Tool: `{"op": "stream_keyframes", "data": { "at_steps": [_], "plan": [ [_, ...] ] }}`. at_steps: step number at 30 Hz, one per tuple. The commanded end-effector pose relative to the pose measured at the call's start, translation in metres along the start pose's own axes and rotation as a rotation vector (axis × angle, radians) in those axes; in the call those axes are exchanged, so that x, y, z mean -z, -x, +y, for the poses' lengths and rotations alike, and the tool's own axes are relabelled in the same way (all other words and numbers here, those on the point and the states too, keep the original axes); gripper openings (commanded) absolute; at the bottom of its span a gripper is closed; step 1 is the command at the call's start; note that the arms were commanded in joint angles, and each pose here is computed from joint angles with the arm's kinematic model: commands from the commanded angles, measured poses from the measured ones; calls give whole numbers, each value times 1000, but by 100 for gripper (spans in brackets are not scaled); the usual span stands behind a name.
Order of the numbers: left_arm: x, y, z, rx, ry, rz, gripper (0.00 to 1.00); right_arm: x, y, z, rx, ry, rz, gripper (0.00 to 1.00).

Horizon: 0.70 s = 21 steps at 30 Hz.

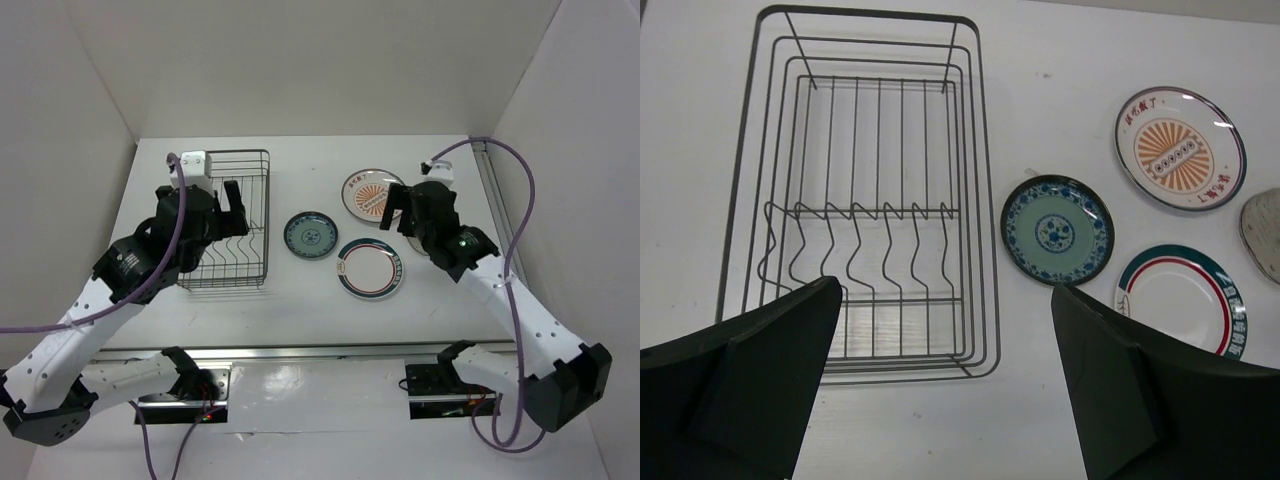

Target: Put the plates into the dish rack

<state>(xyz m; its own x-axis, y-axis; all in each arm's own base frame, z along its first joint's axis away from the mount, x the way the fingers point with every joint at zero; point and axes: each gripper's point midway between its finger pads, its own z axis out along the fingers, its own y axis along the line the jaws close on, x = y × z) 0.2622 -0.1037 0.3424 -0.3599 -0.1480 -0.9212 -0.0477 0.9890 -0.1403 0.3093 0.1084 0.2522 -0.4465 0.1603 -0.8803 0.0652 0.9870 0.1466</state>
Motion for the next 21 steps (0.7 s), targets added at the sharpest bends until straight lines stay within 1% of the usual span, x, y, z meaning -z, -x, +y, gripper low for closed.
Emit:
{"op": "stream_keyframes", "data": {
  "at_steps": [1, 2, 3, 4, 5, 6, 8, 11, 12, 14, 15, 16, 18, 19, 20, 21],
  "plan": [
    [-2, 3, -17, -6, -83, -10, 100, -19, 13, 32, -146, 276, 3, 100],
    [-4, 4, -21, -4, -96, -8, 100, -41, 23, 3, -202, 245, -16, 100],
    [-4, 3, -23, -13, -106, -5, 100, -49, 19, -8, -237, 255, 0, 98],
    [-3, 2, -24, -14, -115, 0, 100, -55, 25, -18, -258, 263, -10, 98],
    [-3, 4, -25, -9, -119, -7, 100, -65, 27, -38, -274, 237, -10, 98],
    [-5, 0, -26, -25, -125, 3, 100, -70, 33, -46, -258, 231, -25, 98],
    [-4, 1, -29, -20, -141, 2, 100, -81, 44, -55, -266, 278, -41, 98],
    [-5, -2, -34, -19, -165, 9, 100, -100, 49, -59, -249, 324, -51, 98],
    [-5, -2, -34, -30, -165, 8, 100, -119, 33, -60, -237, 328, 6, 96],
    [-5, -1, -36, -25, -176, 4, 100, -137, 41, -64, -214, 333, -8, 94],
    [-5, -1, -36, -34, -177, 3, 100, -152, 29, -66, -221, 336, 22, 94],
    [-4, -1, -37, -30, -188, 0, 100, -159, 32, -67, -205, 339, 4, 94],
    [-3, 0, -40, -25, -201, -3, 100, -184, 24, -76, -222, 340, 37, 94],
    [-4, -4, -41, -30, -208, 8, 100, -191, 36, -73, -204, 359, 21, 91],
    [-4, -4, -41, -30, -208, 8, 100, -200, 35, -74, -207, 357, 30, 91],
    [-4, -4, -41, -30, -208, 8, 100, -217, 22, -78, -218, 350, 65, 90]
  ]
}}
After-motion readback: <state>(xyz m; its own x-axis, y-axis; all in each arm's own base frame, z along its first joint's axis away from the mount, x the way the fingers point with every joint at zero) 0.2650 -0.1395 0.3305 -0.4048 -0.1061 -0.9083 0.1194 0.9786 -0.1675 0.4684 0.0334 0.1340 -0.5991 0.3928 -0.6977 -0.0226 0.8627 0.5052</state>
